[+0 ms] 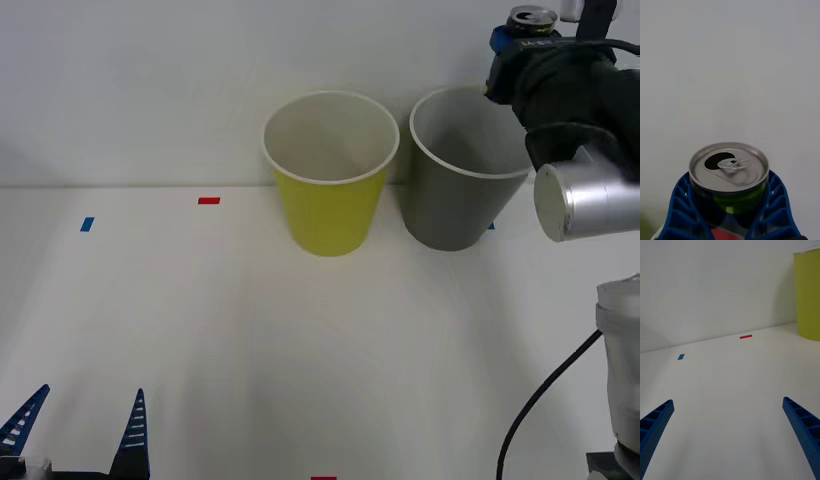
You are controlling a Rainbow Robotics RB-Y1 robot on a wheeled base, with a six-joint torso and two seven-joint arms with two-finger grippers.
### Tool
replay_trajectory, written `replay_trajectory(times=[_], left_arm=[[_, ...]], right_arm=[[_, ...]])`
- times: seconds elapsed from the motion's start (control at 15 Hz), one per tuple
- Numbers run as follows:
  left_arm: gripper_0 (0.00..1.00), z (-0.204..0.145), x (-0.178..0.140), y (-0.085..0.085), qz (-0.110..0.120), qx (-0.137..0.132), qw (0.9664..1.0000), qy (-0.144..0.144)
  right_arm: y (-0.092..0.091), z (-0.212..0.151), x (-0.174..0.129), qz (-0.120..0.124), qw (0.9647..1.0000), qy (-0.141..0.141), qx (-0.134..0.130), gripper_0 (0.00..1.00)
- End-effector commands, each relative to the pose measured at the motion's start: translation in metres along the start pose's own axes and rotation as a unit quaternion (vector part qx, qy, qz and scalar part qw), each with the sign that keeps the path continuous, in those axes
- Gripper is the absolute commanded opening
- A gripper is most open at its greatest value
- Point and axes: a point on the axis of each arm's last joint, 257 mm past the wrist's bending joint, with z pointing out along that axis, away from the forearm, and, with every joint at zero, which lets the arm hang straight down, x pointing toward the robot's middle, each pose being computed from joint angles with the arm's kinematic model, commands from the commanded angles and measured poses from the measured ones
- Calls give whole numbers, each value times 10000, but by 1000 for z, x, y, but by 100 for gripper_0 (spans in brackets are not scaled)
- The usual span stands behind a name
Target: Put cans in the gray bin and PET bottles in the light green bin.
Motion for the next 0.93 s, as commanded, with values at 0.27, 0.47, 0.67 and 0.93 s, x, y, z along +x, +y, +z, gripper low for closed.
replay_trajectory(times=[0.27, 0.47, 0.67, 0.93], left_arm=[[100, 0, 0, 0, 0, 0, 10000, 0], [100, 0, 0, 0, 0, 0, 10000, 0], [100, 0, 0, 0, 0, 0, 10000, 0], [100, 0, 0, 0, 0, 0, 10000, 0]], right_arm=[[-4, 2, 3, -141, 9999, -4, 61, 0], [-3, 2, 2, -181, 9998, -10, 54, 3], [2, 2, 3, -280, 9996, -23, 4, 74], [8, 2, 2, -297, 9995, -57, -59, 100]])
